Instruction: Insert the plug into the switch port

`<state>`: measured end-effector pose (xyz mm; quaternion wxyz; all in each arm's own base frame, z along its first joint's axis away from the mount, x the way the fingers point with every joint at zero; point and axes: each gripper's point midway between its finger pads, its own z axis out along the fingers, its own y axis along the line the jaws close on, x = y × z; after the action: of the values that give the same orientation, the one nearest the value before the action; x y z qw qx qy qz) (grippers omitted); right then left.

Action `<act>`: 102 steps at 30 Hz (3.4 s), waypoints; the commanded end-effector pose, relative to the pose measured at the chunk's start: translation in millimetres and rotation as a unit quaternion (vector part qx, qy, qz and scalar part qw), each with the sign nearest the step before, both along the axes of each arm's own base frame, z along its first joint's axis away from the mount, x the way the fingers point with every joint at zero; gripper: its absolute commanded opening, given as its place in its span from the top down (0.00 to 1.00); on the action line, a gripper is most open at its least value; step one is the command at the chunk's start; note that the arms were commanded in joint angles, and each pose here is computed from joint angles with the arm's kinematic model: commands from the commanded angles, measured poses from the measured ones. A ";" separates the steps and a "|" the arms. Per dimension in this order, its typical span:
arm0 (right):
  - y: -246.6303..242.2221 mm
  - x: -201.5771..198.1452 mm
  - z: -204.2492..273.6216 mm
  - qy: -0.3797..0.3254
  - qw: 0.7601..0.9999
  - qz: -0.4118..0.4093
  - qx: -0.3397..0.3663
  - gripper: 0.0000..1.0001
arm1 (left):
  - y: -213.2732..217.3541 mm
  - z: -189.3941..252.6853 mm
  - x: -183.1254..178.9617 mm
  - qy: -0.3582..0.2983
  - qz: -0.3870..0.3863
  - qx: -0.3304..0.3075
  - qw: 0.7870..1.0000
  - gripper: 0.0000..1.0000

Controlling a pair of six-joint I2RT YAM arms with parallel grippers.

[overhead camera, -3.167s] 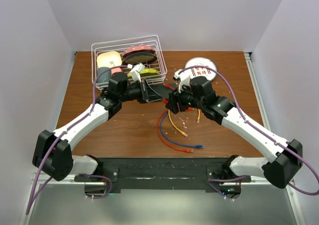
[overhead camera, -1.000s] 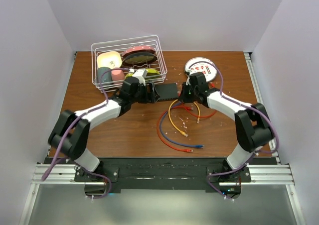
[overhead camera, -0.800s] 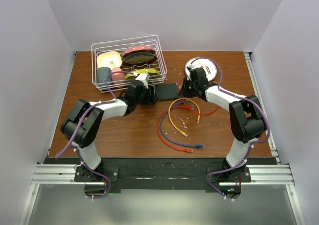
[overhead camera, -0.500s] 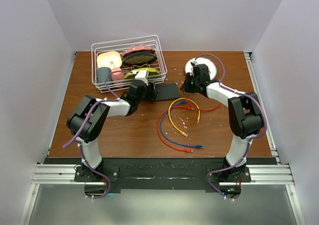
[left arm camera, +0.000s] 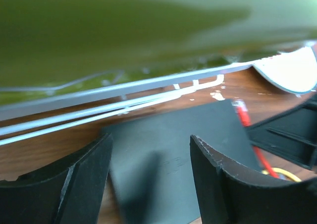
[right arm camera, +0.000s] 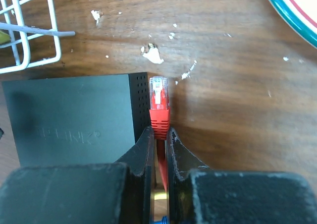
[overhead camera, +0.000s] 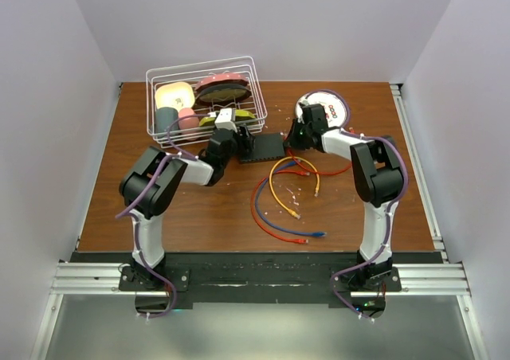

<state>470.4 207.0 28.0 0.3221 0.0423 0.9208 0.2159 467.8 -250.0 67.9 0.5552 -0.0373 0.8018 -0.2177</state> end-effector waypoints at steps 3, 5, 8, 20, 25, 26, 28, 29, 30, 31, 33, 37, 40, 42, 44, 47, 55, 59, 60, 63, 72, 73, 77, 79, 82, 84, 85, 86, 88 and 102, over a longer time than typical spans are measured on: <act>34.7 -1.4 16.8 -0.027 0.996 0.080 0.029 1.00 | -14.1 -32.2 -27.5 0.059 -0.042 -0.037 0.997 0.32; 48.7 -6.9 19.0 -0.030 0.994 0.101 0.022 1.00 | -14.6 -35.5 -39.4 0.066 -0.049 -0.045 0.996 0.32; 66.2 -17.4 19.3 -0.035 0.991 0.130 0.011 1.00 | -15.7 -42.7 -54.4 0.081 -0.057 -0.051 0.994 0.33; 74.4 -27.9 27.4 -0.041 0.989 0.144 -0.001 1.00 | 24.1 -39.4 -101.0 0.076 -0.008 -0.056 0.996 0.33; 85.9 -33.0 29.8 -0.045 0.986 0.162 0.015 1.00 | 45.4 -35.6 -113.4 0.076 0.020 -0.035 0.996 0.32; 92.2 -35.0 32.6 -0.047 0.983 0.174 0.022 1.00 | 46.3 -34.4 -114.7 0.076 0.020 -0.034 0.996 0.32; 99.2 -38.2 30.7 -0.047 0.981 0.188 0.022 1.00 | 47.9 -35.1 -118.8 0.076 0.020 -0.039 0.996 0.32; 105.9 -40.6 32.4 -0.050 0.979 0.197 0.021 1.00 | 50.4 -31.0 -118.3 0.070 0.026 -0.041 0.996 0.32; 109.3 -42.4 32.1 -0.053 0.977 0.206 0.019 1.00 | 53.0 -30.9 -118.9 0.070 0.031 -0.037 0.996 0.33; 113.1 -44.9 31.5 -0.053 0.976 0.213 0.017 1.00 | 56.8 -31.9 -120.4 0.072 0.038 -0.033 0.996 0.33; 122.4 -48.0 34.0 -0.059 0.972 0.227 0.010 1.00 | 69.1 -25.7 -117.8 0.067 0.071 -0.026 0.995 0.33; 135.8 -52.0 30.1 -0.059 0.968 0.244 0.007 1.00 | 98.0 -28.7 -122.4 0.088 0.143 -0.001 0.986 0.33; 137.9 -52.6 25.9 -0.055 0.968 0.245 0.008 1.00 | 117.7 -29.9 -127.1 0.092 0.192 0.012 0.977 0.34; 136.9 -52.8 23.3 -0.051 0.969 0.243 0.005 1.00 | 128.5 -28.4 -130.7 0.086 0.213 0.013 0.973 0.34; 136.7 -52.7 21.2 -0.049 0.969 0.243 0.003 1.00 | 124.8 -11.5 -131.4 0.054 0.192 -0.001 0.980 0.34; 136.6 -51.5 19.3 -0.049 0.969 0.241 0.002 1.00 | 125.9 6.6 -134.2 0.016 0.178 -0.014 0.984 0.34; 117.3 -41.3 18.5 -0.048 0.985 0.165 -0.026 1.00 | 127.2 -20.0 -128.9 0.059 0.189 0.017 0.980 0.34; 119.8 -39.0 19.5 -0.046 0.987 0.153 -0.015 1.00 | 114.2 -28.1 -124.8 0.065 0.163 0.007 0.984 0.34; 122.2 -39.5 17.1 -0.042 0.987 0.156 -0.011 1.00 | 109.7 -24.8 -121.6 0.055 0.153 -0.001 0.987 0.35; 137.6 -43.6 6.5 -0.024 0.982 0.188 0.011 1.00 | 88.8 -23.2 -118.8 0.046 0.098 -0.011 0.994 0.35; 178.0 -93.0 -9.6 0.019 0.947 0.319 0.034 1.00 | 60.4 -15.2 -148.9 0.047 0.005 -0.064 0.997 0.34; 185.1 -105.5 -13.2 0.025 0.942 0.333 0.029 1.00 | 58.6 -3.5 -151.9 0.035 0.004 -0.075 0.997 0.34; 200.0 -137.6 -25.6 0.038 0.929 0.368 0.022 1.00 | 55.7 9.9 -165.4 0.022 0.005 -0.074 0.997 0.35; 207.3 -151.2 -32.4 0.050 0.922 0.383 0.024 1.00 | 50.0 11.3 -174.3 0.027 0.000 -0.070 0.997 0.34; 212.8 -159.5 -32.9 0.050 0.917 0.395 0.019 1.00 | 49.4 6.4 -186.6 0.038 -0.006 -0.071 0.997 0.34; 210.3 -158.1 -30.9 0.045 0.919 0.393 0.012 1.00 | 57.1 -3.8 -195.5 0.052 0.002 -0.068 0.996 0.34; 206.9 -153.4 -24.7 0.034 0.923 0.383 0.001 1.00 | 61.5 -0.2 -197.1 0.050 0.011 -0.073 0.996 0.34; 204.7 -152.6 -22.6 0.032 0.924 0.381 -0.002 1.00 | 67.5 -2.0 -198.5 0.051 0.023 -0.068 0.996 0.34; 197.4 -150.3 -15.6 0.025 0.927 0.374 -0.021 1.00 | 76.8 -0.6 -204.3 0.052 0.029 -0.058 0.997 0.34; 144.9 -149.3 2.2 0.008 0.953 0.295 -0.069 1.00 | 103.4 39.0 -193.2 0.008 0.048 0.012 0.999 0.26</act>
<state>342.1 383.6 47.9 0.2781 -0.2603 0.8796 0.2850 258.9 -159.0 98.6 0.5482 -0.0700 0.8031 -0.2227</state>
